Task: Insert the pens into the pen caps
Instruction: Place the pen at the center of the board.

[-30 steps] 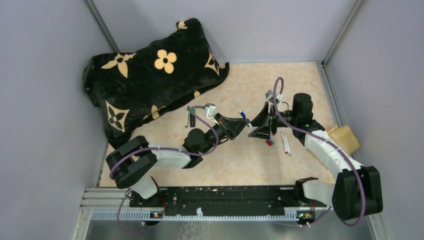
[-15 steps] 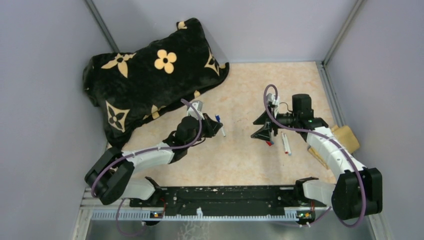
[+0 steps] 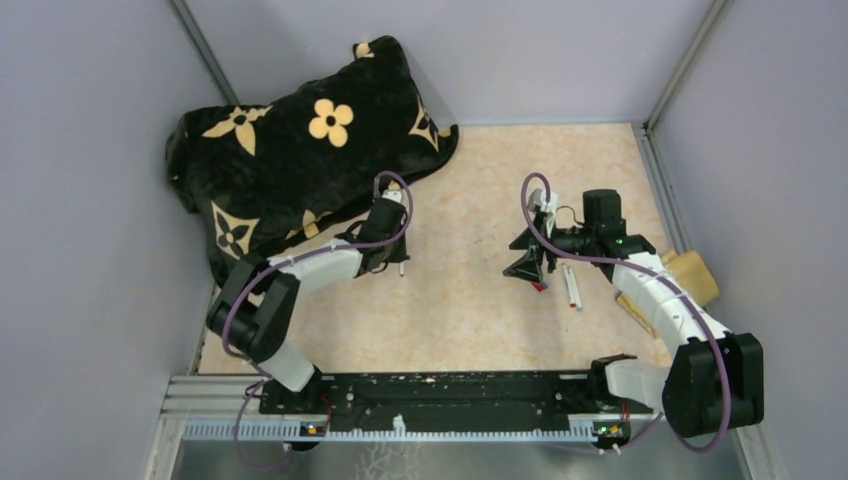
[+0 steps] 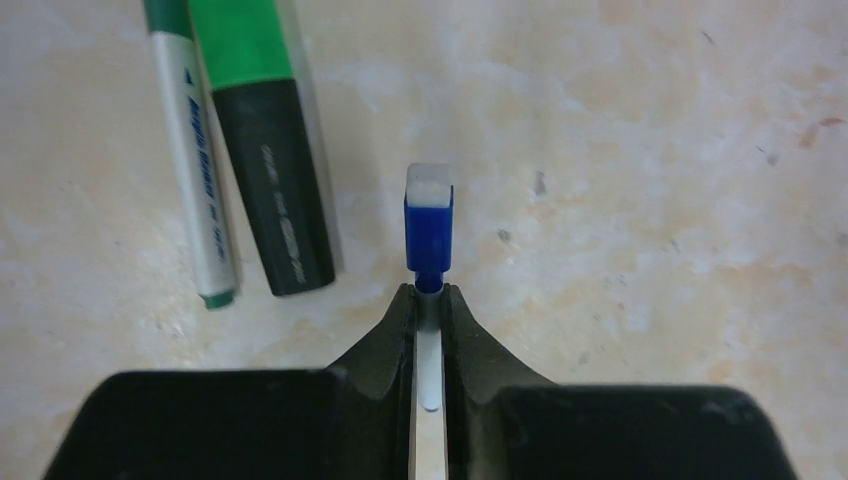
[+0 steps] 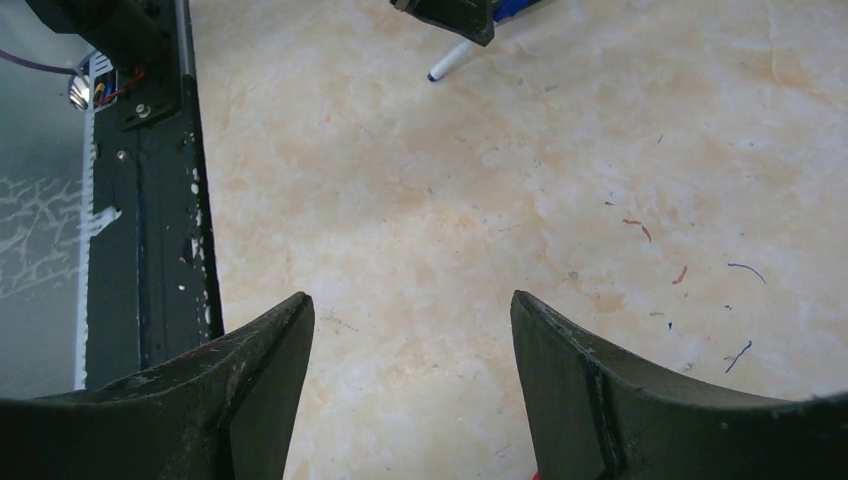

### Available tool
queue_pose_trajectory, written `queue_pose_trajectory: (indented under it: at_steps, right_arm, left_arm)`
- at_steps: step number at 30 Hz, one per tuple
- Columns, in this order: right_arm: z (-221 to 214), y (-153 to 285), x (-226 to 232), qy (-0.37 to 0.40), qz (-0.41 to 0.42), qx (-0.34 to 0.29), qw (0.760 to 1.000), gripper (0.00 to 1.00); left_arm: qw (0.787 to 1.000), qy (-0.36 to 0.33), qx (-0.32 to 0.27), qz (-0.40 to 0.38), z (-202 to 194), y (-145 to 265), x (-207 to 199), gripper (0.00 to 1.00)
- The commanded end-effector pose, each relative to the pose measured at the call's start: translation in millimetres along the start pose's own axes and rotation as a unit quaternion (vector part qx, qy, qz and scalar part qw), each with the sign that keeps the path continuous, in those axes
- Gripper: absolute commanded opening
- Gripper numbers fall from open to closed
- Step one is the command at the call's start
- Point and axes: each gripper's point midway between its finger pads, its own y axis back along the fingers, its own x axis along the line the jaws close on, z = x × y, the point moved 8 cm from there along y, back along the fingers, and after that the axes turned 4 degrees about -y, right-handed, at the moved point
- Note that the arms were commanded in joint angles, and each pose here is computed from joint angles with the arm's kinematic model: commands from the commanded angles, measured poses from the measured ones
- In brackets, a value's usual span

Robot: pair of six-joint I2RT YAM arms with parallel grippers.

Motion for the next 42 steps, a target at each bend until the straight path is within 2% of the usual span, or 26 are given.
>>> queue_pose_trajectory:
  at_steps: [1, 5, 7, 13, 20, 26, 30, 34, 37, 42]
  right_arm:
    - [7, 2, -5, 0.02, -0.004, -0.007, 1.0, 0.71]
    - [6, 2, -5, 0.018, -0.005, -0.006, 1.0, 0.71]
    - [6, 2, -6, 0.018, -0.005, -0.007, 1.0, 0.71]
    - [6, 5, -8, 0.015, -0.011, -0.009, 1.0, 0.71]
    - [5, 17, -14, 0.015, -0.032, -0.01, 0.999, 0.71]
    - [-3, 36, -20, 0.023, -0.069, -0.009, 0.997, 0.71]
    - [-18, 45, -16, 0.054, -0.091, -0.001, 0.994, 0.71]
    - [-33, 53, -17, 0.079, -0.118, 0.022, 0.99, 0.71]
    - [-38, 63, -25, 0.063, -0.168, 0.041, 0.983, 0.7]
    - [-49, 73, -32, 0.037, -0.23, 0.082, 0.969, 0.67]
  left_arm:
    - [0.995, -0.046, 0.061, 0.07, 1, -18, 24, 0.03]
    - [0.992, -0.046, 0.086, 0.079, 9, -31, 28, 0.12]
    - [0.992, -0.044, 0.088, 0.08, 12, -36, 30, 0.21]
    - [0.993, -0.034, 0.085, 0.074, 21, -36, 32, 0.33]
    - [0.998, -0.02, 0.053, 0.01, 31, -7, 21, 0.35]
    - [0.996, -0.006, -0.003, -0.093, 33, 32, 7, 0.37]
    - [0.982, 0.001, -0.044, -0.185, 28, 58, -4, 0.39]
    - [0.954, 0.021, -0.092, -0.286, 22, 82, -17, 0.41]
    - [0.938, 0.032, -0.117, -0.326, 19, 95, -21, 0.43]
    - [0.927, 0.037, -0.124, -0.352, 13, 104, -22, 0.44]
